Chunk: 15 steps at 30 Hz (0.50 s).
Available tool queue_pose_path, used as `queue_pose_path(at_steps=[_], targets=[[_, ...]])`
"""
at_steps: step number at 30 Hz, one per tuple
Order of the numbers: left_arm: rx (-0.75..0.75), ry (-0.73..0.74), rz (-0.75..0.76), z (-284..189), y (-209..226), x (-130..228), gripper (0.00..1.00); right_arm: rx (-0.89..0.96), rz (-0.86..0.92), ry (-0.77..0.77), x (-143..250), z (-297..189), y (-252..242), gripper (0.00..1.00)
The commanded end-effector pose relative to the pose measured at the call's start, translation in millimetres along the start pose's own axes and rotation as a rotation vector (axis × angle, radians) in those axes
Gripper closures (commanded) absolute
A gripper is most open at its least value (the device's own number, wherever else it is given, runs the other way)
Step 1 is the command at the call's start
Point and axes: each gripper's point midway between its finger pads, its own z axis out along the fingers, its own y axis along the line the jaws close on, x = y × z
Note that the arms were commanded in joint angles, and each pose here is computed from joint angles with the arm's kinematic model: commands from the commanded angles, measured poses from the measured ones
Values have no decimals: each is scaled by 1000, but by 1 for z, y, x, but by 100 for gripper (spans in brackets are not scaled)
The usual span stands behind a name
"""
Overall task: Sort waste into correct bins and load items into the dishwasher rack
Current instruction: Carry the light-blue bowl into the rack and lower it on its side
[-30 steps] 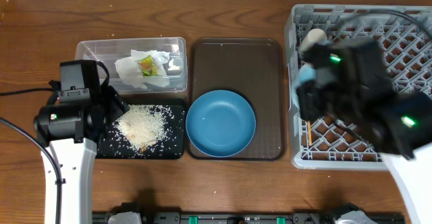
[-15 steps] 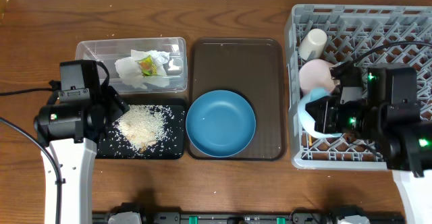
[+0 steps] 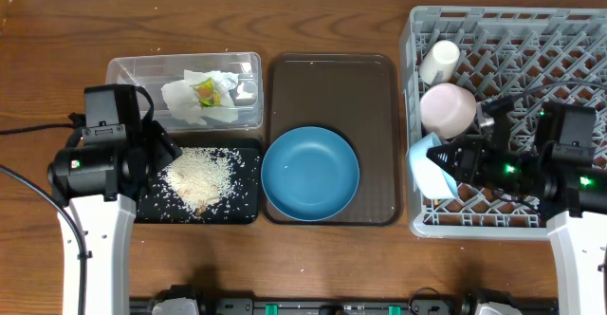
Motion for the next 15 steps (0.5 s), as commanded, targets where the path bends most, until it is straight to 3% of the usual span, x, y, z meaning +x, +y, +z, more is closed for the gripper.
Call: queue_pose_path(at_steps=[1, 9, 15], targets=[[-3, -23, -11, -5, 2, -6, 9, -119, -6, -6, 0, -3, 8, 99], [-3, -23, -11, -5, 2, -6, 9, -111, 103, -76, -9, -3, -22, 99], [-3, -23, -11, -5, 2, -6, 9, -218, 132, -123, -12, -7, -30, 99]])
